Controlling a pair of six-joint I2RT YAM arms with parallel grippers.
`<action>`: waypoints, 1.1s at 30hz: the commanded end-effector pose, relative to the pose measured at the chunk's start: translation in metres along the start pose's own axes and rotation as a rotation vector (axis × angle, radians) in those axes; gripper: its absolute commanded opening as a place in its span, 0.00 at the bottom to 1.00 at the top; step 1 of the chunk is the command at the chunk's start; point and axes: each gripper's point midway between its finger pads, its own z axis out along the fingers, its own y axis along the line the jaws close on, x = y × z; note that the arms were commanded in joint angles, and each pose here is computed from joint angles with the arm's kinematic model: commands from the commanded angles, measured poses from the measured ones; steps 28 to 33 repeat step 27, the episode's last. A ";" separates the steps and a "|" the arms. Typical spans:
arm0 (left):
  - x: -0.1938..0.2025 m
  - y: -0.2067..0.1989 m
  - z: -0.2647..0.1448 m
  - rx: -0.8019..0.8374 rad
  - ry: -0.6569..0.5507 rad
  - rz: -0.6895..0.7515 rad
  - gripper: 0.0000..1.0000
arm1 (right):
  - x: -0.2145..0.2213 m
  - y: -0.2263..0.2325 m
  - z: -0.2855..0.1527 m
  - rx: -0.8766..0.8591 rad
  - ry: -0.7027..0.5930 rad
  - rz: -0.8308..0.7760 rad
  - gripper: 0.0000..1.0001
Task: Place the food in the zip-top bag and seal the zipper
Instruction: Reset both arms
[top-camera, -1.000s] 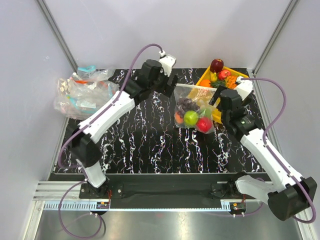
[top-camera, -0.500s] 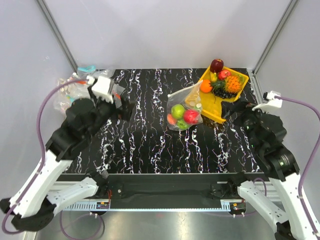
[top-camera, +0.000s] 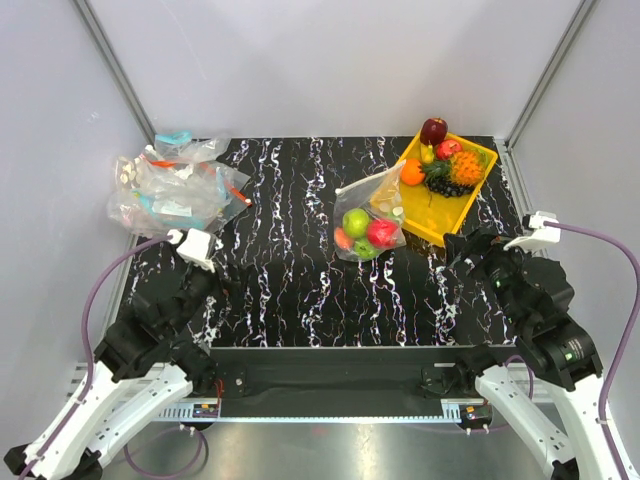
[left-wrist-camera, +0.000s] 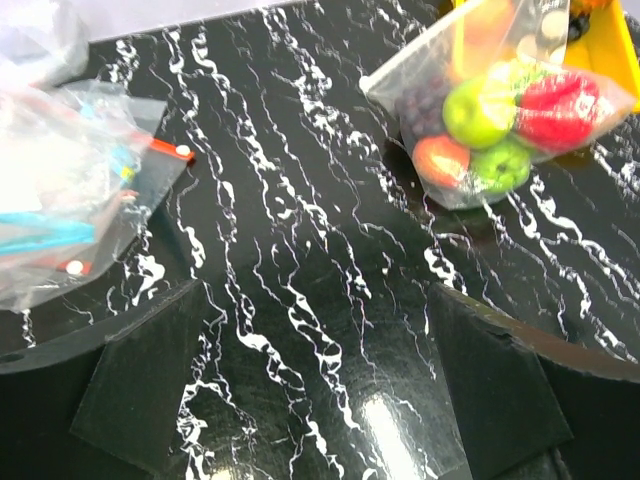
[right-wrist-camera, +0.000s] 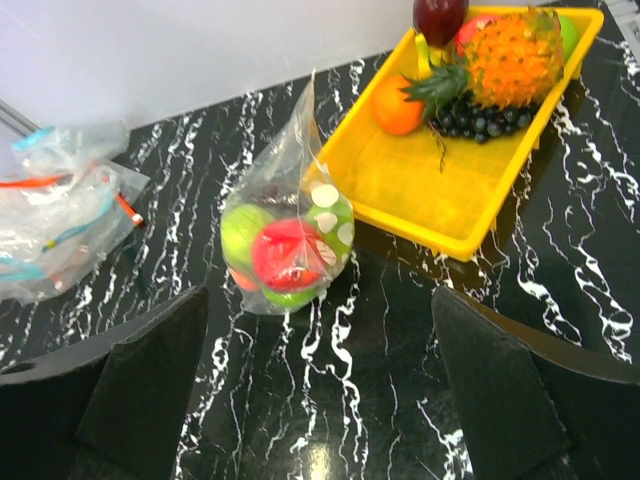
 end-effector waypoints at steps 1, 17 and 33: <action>-0.013 -0.009 0.003 0.046 -0.068 -0.028 0.99 | 0.002 -0.005 0.001 0.018 0.000 -0.016 1.00; -0.002 -0.017 0.013 0.075 0.005 -0.012 0.99 | -0.001 -0.002 0.003 0.012 -0.005 -0.005 1.00; -0.001 -0.017 0.013 0.071 0.006 -0.011 0.99 | 0.002 -0.001 0.005 0.008 0.004 -0.004 1.00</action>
